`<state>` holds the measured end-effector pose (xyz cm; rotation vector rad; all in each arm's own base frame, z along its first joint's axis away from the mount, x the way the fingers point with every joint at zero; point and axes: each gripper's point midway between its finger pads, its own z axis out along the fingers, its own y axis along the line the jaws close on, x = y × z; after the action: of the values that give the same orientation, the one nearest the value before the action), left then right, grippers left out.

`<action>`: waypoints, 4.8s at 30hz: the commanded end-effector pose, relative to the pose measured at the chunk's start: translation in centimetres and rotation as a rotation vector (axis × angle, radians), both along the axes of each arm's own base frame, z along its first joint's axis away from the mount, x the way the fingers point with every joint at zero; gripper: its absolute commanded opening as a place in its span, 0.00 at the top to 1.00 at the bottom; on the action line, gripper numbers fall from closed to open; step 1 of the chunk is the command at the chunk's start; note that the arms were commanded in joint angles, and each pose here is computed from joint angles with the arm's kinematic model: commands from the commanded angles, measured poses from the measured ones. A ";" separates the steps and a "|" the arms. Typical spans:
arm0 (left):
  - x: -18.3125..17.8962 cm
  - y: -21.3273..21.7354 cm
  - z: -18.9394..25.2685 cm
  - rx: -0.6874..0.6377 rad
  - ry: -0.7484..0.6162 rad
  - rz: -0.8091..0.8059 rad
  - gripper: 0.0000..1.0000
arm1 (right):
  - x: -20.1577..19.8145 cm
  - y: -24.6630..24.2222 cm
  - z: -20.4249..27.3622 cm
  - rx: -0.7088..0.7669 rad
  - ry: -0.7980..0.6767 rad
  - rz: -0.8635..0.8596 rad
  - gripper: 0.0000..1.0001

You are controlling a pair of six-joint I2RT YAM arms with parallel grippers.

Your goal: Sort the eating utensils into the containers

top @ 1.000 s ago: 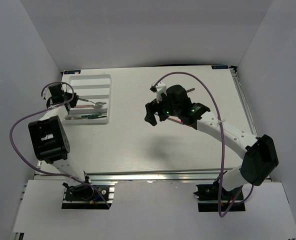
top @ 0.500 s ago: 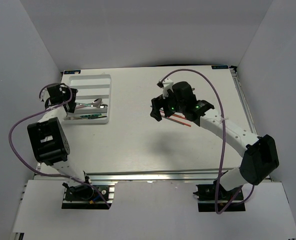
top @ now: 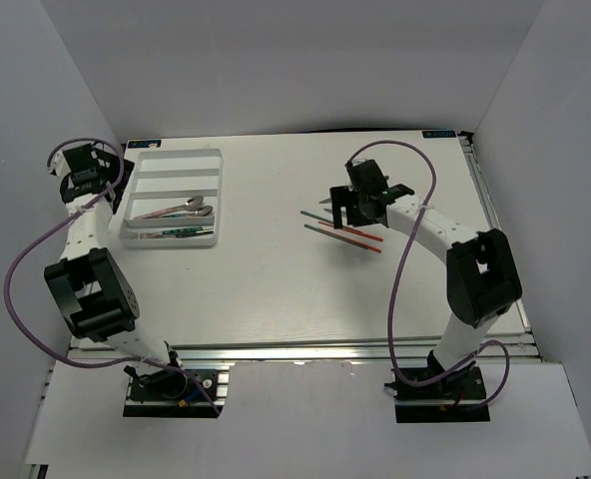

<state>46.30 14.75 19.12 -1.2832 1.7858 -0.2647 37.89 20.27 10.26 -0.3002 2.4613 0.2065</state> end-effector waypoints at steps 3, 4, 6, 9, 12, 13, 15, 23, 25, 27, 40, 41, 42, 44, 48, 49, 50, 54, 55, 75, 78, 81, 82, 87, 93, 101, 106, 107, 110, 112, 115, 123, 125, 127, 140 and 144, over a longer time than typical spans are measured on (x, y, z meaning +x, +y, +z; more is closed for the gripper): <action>-4.0 -2.8 0.6 0.084 0.102 -0.183 0.02 | 5.3 -2.1 0.8 -0.053 -0.057 -0.075 0.11; -5.0 -3.9 0.7 0.117 0.131 -0.222 0.02 | 6.3 -3.6 0.5 -0.054 -0.044 -0.075 0.11; -7.0 -4.5 -1.1 0.160 0.197 -0.219 0.02 | 7.9 -4.5 -0.5 -0.066 -0.015 -0.011 0.12; -9.6 -6.9 -2.6 0.191 0.185 -0.277 0.02 | 9.6 -7.6 -2.1 -0.129 0.038 -0.016 0.12; -10.9 -8.2 -3.8 0.203 0.167 -0.329 0.02 | 10.0 -8.4 -3.7 -0.157 0.072 0.058 0.12; -11.8 -8.5 -5.3 0.192 0.205 -0.344 0.02 | 10.3 -8.4 -4.0 -0.174 0.063 0.110 0.13; -12.0 -9.5 -5.6 0.159 0.197 -0.391 0.02 | 10.2 -8.2 -5.2 -0.170 0.097 0.169 0.14; -11.9 -10.9 -5.0 0.148 0.149 -0.438 0.02 | 8.2 -9.4 -9.2 -0.179 0.219 0.257 0.21; -11.8 -11.0 -5.0 0.142 0.146 -0.443 0.02 | 7.8 -9.6 -9.7 -0.188 0.238 0.256 0.24; -11.9 -11.0 -4.9 0.142 0.142 -0.443 0.02 | 8.0 -9.8 -9.6 -0.193 0.231 0.221 0.24; -12.1 -11.5 -4.5 0.162 0.133 -0.452 0.02 | 5.7 -9.0 -9.6 -0.155 0.243 0.302 0.49; -12.1 -11.5 -4.5 0.162 0.133 -0.454 0.02 | 5.3 -8.7 -9.8 -0.152 0.239 0.320 0.49; -12.1 -11.6 -4.5 0.161 0.134 -0.455 0.02 | 4.2 -8.4 -10.4 -0.157 0.257 0.345 0.50; -12.0 -11.6 -4.6 0.158 0.136 -0.456 0.02 | 3.8 -8.0 -10.3 -0.175 0.236 0.400 0.53; -12.1 -11.8 -4.7 0.152 0.136 -0.462 0.02 | 3.0 -6.5 -10.3 -0.162 0.202 0.471 0.57; -12.1 -11.8 -4.7 0.154 0.134 -0.462 0.02 | 2.7 -6.3 -10.5 -0.159 0.201 0.478 0.62; -12.3 -11.8 -4.9 0.152 0.138 -0.462 0.02 | 2.8 -6.3 -10.6 -0.165 0.193 0.479 0.63; -12.7 -11.8 -5.0 0.153 0.140 -0.460 0.02 | 2.4 -6.0 -11.2 -0.196 0.201 0.490 0.75; -12.7 -11.8 -5.0 0.154 0.139 -0.459 0.02 | 2.3 -6.0 -11.2 -0.201 0.200 0.490 0.77; -10.5 -19.8 0.2 0.008 -0.194 -0.691 0.02 | 5.7 -1.6 1.2 -0.133 -0.099 0.415 1.00; -9.8 -24.3 2.4 -0.064 -0.332 -0.780 0.02 | 4.9 0.1 2.4 -0.073 -0.092 0.421 1.00; -10.4 -29.7 5.0 -0.154 -0.489 -0.895 0.02 | 2.7 4.5 5.1 0.111 -0.092 0.481 1.00; -10.7 -31.4 5.9 -0.164 -0.545 -0.930 0.02 | 1.7 6.0 5.6 0.154 -0.091 0.503 1.00; -10.0 -35.1 6.3 -0.193 -0.539 -0.966 0.06 | -2.5 12.1 11.2 0.453 -0.116 0.549 1.00; -9.0 -36.8 3.9 -0.209 -0.452 -0.973 0.14 | -5.7 16.8 14.3 0.494 -0.152 0.633 1.00; -8.7 -37.0 3.5 -0.208 -0.429 -0.970 0.39 | -7.4 19.2 14.6 0.477 -0.145 0.706 1.00; -8.5 -37.1 3.0 -0.218 -0.406 -0.964 0.90 | -7.3 19.8 14.3 0.459 -0.138 0.708 1.00; -8.4 -37.0 3.0 -0.216 -0.397 -0.960 0.96 | -7.1 19.9 14.4 0.458 -0.148 0.703 1.00; -7.2 -35.3 2.1 -0.149 -0.314 -0.866 1.00 | -6.9 19.2 14.6 0.449 -0.177 0.683 0.53; -5.8 -31.9 0.9 -0.102 -0.218 -0.726 1.00 | -6.0 17.8 15.0 0.428 -0.210 0.627 0.11; -3.5 -25.0 -1.2 -0.161 -0.127 -0.527 1.00 | -3.9 13.6 14.9 0.376 -0.233 0.466 0.11; 6.3 -9.2 -1.3 -0.158 -0.132 -0.151 1.00 | -3.5 5.3 13.4 0.370 -0.242 0.251 0.11; 8.2 -7.4 -4.1 -0.175 -0.084 -0.090 1.00 | -4.1 5.0 13.0 0.366 -0.224 0.263 0.11; 10.2 -5.8 -3.4 -0.164 -0.108 -0.015 1.00 | -4.7 4.7 12.9 0.366 -0.215 0.269 0.11; 12.8 -6.0 -7.0 -0.277 -0.119 0.042 0.78 | -4.3 3.0 12.0 0.303 -0.226 0.261 0.11; 12.2 -6.4 -7.2 -0.280 -0.102 0.040 0.62 | -4.0 2.9 11.7 0.297 -0.216 0.253 0.11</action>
<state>58.41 8.77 7.94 -1.5076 1.7379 -0.5184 33.26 23.46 21.02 -0.4797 2.1651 0.6270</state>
